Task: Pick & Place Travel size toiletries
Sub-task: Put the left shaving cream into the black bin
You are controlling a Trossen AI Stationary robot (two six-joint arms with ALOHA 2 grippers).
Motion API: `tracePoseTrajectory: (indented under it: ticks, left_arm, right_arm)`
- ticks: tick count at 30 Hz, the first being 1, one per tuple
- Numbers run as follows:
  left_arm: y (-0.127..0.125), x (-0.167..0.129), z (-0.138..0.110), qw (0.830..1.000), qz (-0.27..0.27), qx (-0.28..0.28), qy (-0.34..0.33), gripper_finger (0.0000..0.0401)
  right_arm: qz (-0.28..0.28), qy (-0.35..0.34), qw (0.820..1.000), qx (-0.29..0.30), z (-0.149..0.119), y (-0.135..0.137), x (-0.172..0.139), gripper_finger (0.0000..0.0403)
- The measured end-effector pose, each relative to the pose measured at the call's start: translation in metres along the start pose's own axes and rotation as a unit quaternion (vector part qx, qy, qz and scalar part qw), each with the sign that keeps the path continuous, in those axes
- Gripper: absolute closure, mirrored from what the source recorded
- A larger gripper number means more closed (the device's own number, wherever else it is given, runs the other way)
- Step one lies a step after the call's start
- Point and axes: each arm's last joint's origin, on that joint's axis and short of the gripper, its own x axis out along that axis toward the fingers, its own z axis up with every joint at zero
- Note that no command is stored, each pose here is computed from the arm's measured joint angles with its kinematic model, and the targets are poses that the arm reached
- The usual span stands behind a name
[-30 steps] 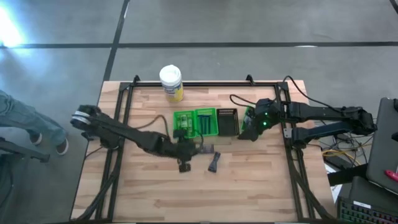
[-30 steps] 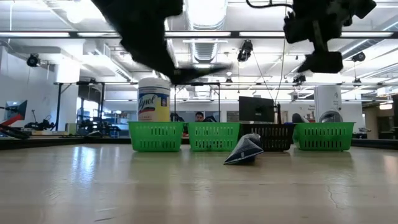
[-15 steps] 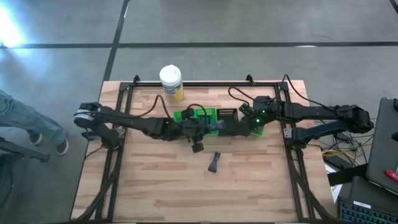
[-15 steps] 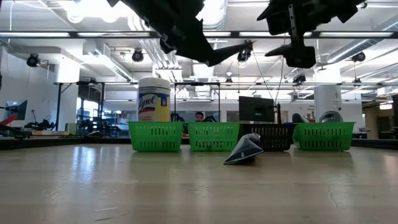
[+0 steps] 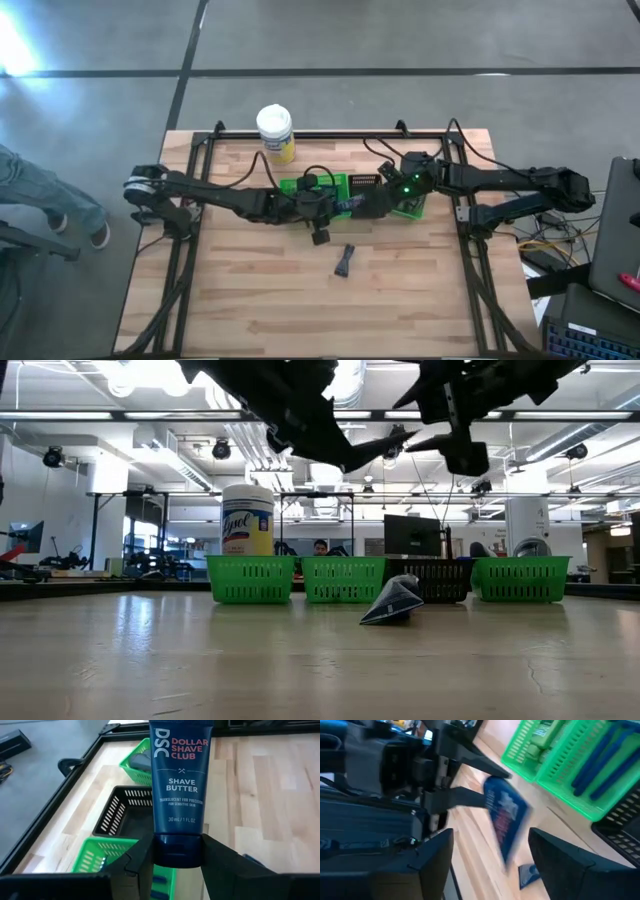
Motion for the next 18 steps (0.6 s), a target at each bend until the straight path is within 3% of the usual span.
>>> tracePoseTrajectory:
  ticks: [18]
  left_arm:
    - [-0.0003,0.0079,-0.0034,1.000,-0.004,0.001,0.008,0.0266]
  right_arm:
    - [-0.014,0.012,1.000,0.013,-0.0025,-0.0027,-0.0029,0.0227]
